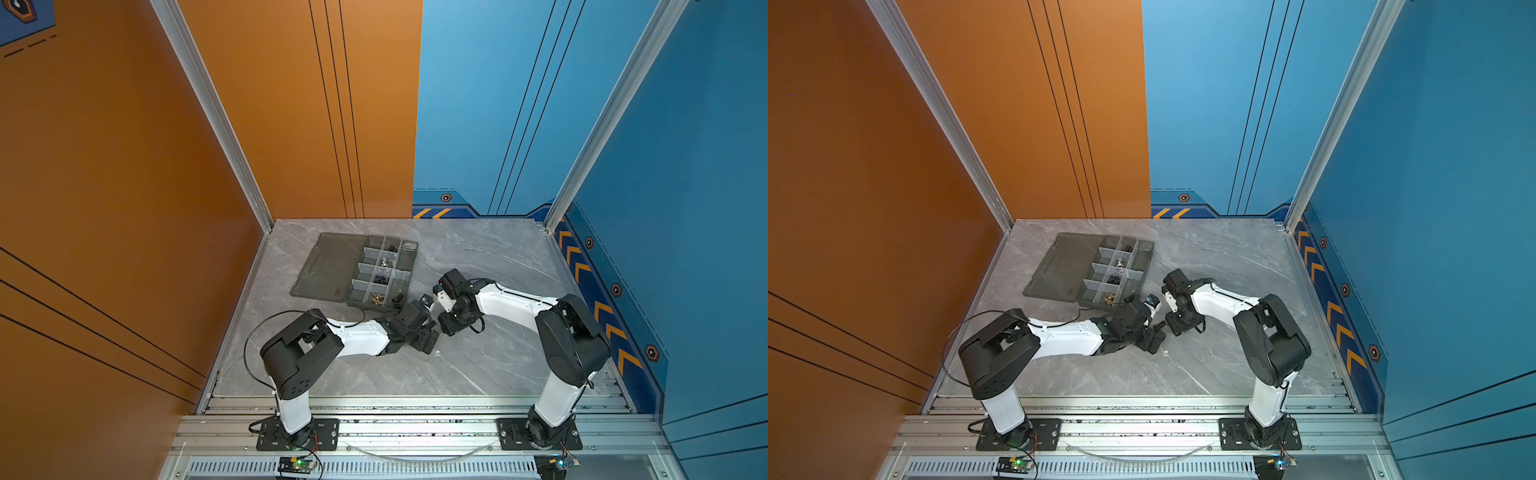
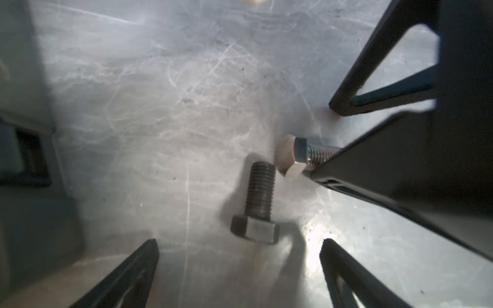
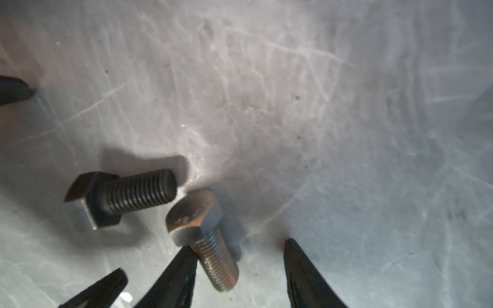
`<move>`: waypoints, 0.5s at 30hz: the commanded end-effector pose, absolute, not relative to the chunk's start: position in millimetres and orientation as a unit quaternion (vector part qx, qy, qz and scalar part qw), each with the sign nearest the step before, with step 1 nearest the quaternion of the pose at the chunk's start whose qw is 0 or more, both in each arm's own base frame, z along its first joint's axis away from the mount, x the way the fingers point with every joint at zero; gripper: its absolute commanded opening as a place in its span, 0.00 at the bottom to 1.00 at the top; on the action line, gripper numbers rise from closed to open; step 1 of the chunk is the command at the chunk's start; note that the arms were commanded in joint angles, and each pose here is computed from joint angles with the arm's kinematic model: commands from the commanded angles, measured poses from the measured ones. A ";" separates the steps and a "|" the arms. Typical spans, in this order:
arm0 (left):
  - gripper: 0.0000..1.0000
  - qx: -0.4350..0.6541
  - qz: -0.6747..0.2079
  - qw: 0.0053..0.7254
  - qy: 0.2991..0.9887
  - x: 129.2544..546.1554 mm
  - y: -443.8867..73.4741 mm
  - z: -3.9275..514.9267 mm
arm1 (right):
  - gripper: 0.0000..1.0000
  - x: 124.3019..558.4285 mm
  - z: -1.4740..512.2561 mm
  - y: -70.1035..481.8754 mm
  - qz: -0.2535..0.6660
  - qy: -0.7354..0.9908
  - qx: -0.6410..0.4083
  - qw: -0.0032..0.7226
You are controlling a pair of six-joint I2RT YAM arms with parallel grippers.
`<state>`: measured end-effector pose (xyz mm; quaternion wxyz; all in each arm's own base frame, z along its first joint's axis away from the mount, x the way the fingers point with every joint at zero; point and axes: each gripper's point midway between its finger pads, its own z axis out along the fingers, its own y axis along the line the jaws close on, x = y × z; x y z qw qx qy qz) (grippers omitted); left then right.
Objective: Sort the screws and nuts into containers
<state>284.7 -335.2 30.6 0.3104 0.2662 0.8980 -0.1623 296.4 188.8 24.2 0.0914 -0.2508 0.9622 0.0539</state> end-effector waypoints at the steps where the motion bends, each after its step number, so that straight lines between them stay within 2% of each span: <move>1: 0.96 0.277 -0.162 0.293 0.901 279.8 -340.8 19.9 | 0.55 302.0 40.4 188.2 0.090 0.964 -0.221 0.115; 5: 0.95 0.278 -0.159 0.292 0.901 282.2 -340.8 17.7 | 0.55 304.0 50.6 189.6 0.122 0.961 -0.212 0.127; 11: 0.88 0.281 -0.142 0.293 0.903 283.5 -335.3 13.1 | 0.55 306.0 63.8 188.3 0.159 0.956 -0.197 0.147; 15: 0.75 0.287 -0.140 0.300 0.899 285.2 -337.9 13.1 | 0.55 310.0 68.5 179.5 0.169 0.957 -0.178 0.156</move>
